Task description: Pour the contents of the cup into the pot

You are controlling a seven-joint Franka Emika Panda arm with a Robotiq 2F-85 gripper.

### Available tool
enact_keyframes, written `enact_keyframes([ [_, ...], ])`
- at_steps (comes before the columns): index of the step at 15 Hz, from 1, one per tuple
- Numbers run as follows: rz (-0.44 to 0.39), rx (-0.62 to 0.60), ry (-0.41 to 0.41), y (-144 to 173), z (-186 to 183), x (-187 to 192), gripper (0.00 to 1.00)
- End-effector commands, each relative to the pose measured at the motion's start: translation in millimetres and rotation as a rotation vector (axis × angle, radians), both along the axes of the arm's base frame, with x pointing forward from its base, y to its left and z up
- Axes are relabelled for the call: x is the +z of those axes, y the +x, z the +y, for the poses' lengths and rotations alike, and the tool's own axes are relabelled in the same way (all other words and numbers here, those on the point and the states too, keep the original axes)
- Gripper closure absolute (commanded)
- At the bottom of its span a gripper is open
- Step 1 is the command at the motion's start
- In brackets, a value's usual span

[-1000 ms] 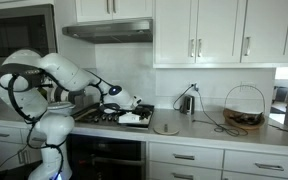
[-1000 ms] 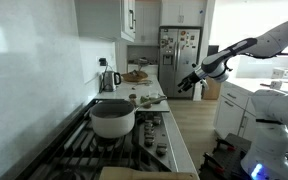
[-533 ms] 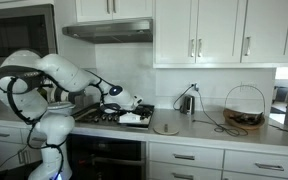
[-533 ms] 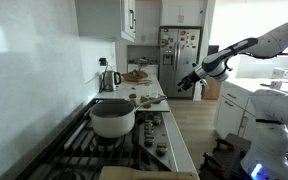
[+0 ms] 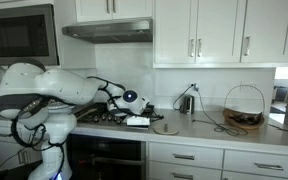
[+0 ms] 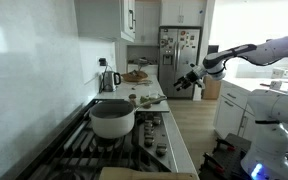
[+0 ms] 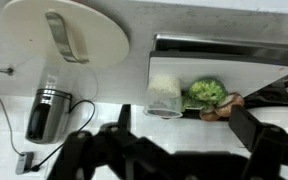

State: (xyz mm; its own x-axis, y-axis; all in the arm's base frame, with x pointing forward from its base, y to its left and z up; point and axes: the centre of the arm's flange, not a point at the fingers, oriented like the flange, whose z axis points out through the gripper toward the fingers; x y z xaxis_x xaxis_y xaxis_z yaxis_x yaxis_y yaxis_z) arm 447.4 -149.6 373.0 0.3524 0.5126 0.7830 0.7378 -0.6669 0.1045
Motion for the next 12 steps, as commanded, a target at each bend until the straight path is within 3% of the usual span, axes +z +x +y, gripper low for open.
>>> enact_keyframes([
  [1, 0.021, 0.151, 0.046, 44, 5, -9, 0.0],
  [8, 0.109, 0.337, 0.099, 95, 38, -25, 0.0],
  [9, 0.105, 0.294, 0.092, 76, 42, -26, 0.0],
  [12, 0.112, 0.316, 0.103, 85, 44, -27, 0.0],
])
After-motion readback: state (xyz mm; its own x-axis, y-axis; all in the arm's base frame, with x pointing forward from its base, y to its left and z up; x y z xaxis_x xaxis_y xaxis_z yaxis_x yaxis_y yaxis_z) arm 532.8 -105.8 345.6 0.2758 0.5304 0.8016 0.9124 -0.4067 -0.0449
